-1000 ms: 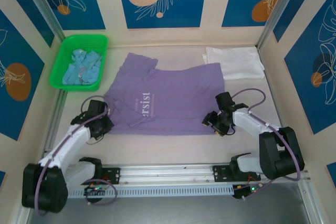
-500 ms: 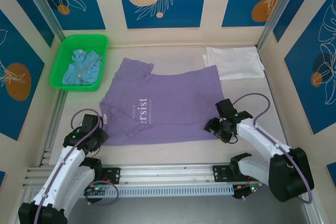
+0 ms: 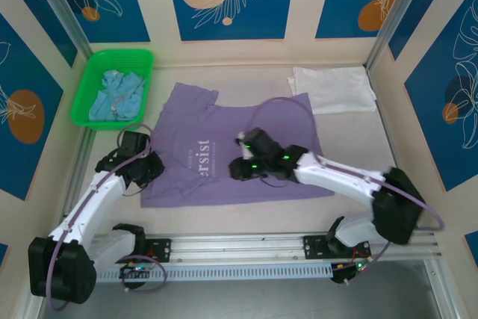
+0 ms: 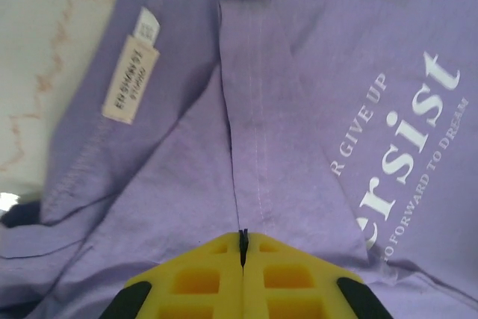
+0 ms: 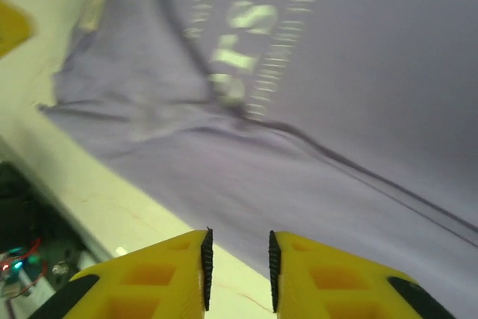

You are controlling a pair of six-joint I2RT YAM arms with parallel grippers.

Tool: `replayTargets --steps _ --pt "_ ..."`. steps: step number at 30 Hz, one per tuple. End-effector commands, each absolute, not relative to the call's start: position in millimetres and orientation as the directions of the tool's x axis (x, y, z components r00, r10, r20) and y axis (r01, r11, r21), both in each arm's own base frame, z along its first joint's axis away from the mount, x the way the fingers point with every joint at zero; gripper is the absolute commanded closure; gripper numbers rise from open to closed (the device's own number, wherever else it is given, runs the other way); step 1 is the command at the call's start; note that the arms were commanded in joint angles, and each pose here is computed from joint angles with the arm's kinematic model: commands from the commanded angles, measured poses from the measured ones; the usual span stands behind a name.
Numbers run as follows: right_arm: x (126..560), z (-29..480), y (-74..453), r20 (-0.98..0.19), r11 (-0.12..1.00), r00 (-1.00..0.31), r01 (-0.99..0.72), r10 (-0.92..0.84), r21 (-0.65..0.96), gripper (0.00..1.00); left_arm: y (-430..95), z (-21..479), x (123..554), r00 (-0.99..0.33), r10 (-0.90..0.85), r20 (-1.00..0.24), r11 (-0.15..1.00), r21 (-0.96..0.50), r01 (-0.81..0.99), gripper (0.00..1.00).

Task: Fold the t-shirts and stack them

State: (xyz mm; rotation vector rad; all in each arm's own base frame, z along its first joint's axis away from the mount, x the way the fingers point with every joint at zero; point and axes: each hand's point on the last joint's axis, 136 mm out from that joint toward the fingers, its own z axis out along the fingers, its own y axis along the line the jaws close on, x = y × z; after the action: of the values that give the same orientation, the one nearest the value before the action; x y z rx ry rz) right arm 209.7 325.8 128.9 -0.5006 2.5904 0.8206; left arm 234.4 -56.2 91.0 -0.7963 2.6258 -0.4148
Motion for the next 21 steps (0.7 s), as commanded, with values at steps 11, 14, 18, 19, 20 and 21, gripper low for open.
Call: replayTargets --steps 11,14,18,19,20,21 --pt "180.7 70.8 455.0 -0.373 0.683 -0.731 -0.675 -0.571 0.278 0.58 -33.6 26.3 196.0 -0.746 -0.649 -0.146 0.749 -0.294 -0.594 0.93" --pt "181.4 67.5 467.4 -0.372 0.684 -0.715 -0.690 -0.592 0.238 0.56 -28.2 20.0 192.3 -0.739 -0.655 -0.161 0.748 -0.276 -0.603 0.92" --pt "184.7 59.8 473.1 -0.359 0.692 -0.716 -0.688 -0.599 0.217 0.55 -22.1 15.4 190.8 -0.728 -0.663 -0.174 0.745 -0.252 -0.618 0.92" --pt "184.0 56.9 473.1 -0.352 0.691 -0.713 -0.692 -0.607 0.209 0.54 -21.3 14.2 189.9 -0.728 -0.663 -0.175 0.745 -0.248 -0.620 0.92" --pt "183.7 54.6 474.2 -0.348 0.688 -0.708 -0.697 -0.615 0.202 0.54 -20.6 13.1 188.8 -0.725 -0.666 -0.175 0.743 -0.245 -0.623 0.92" --pt "183.3 51.9 474.2 -0.342 0.688 -0.704 -0.700 -0.622 0.191 0.54 -20.0 12.3 188.1 -0.724 -0.667 -0.176 0.742 -0.244 -0.625 0.92"
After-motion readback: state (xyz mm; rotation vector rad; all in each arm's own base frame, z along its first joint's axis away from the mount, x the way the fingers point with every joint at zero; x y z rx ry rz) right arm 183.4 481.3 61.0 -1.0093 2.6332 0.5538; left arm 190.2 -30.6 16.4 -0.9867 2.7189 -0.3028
